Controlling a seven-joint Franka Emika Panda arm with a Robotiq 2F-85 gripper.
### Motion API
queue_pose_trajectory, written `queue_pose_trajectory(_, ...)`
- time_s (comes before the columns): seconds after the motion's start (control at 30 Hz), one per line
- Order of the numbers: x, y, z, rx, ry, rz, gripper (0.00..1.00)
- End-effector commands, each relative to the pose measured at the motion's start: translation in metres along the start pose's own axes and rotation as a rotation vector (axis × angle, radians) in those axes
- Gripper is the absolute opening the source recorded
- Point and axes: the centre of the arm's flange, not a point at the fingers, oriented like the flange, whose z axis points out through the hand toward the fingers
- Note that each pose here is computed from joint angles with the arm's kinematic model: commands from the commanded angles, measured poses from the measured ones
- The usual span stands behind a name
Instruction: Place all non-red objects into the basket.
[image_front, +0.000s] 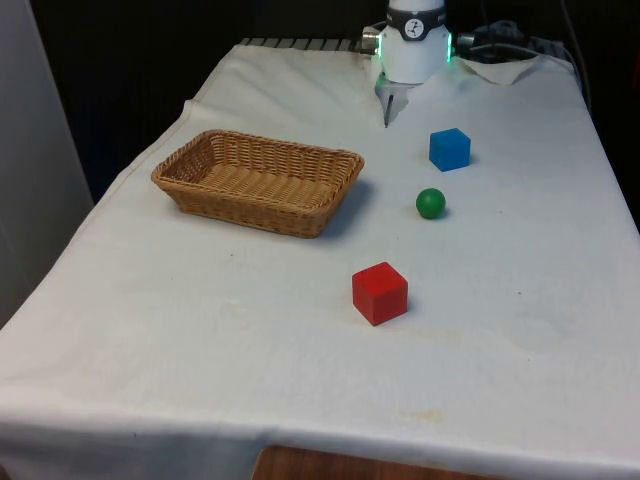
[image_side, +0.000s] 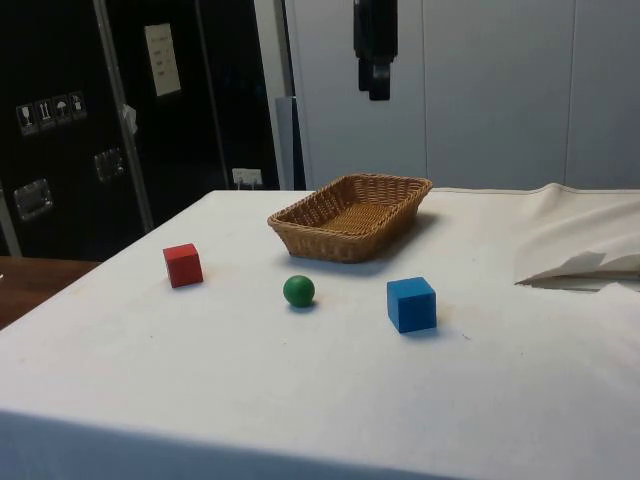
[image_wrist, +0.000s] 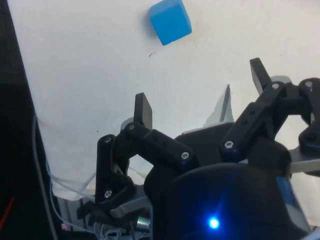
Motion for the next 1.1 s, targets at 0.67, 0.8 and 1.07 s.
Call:
queue_pose_trajectory(0.67, -0.011, -0.01, 0.061, 0.003, -0.027, -0.068, 1.0)
queue_pose_trajectory(0.8, -0.012, -0.011, 0.069, 0.004, -0.031, -0.071, 1.0)
queue_pose_trajectory(1.07, -0.015, -0.012, 0.085, 0.018, -0.038, -0.072, 1.0)
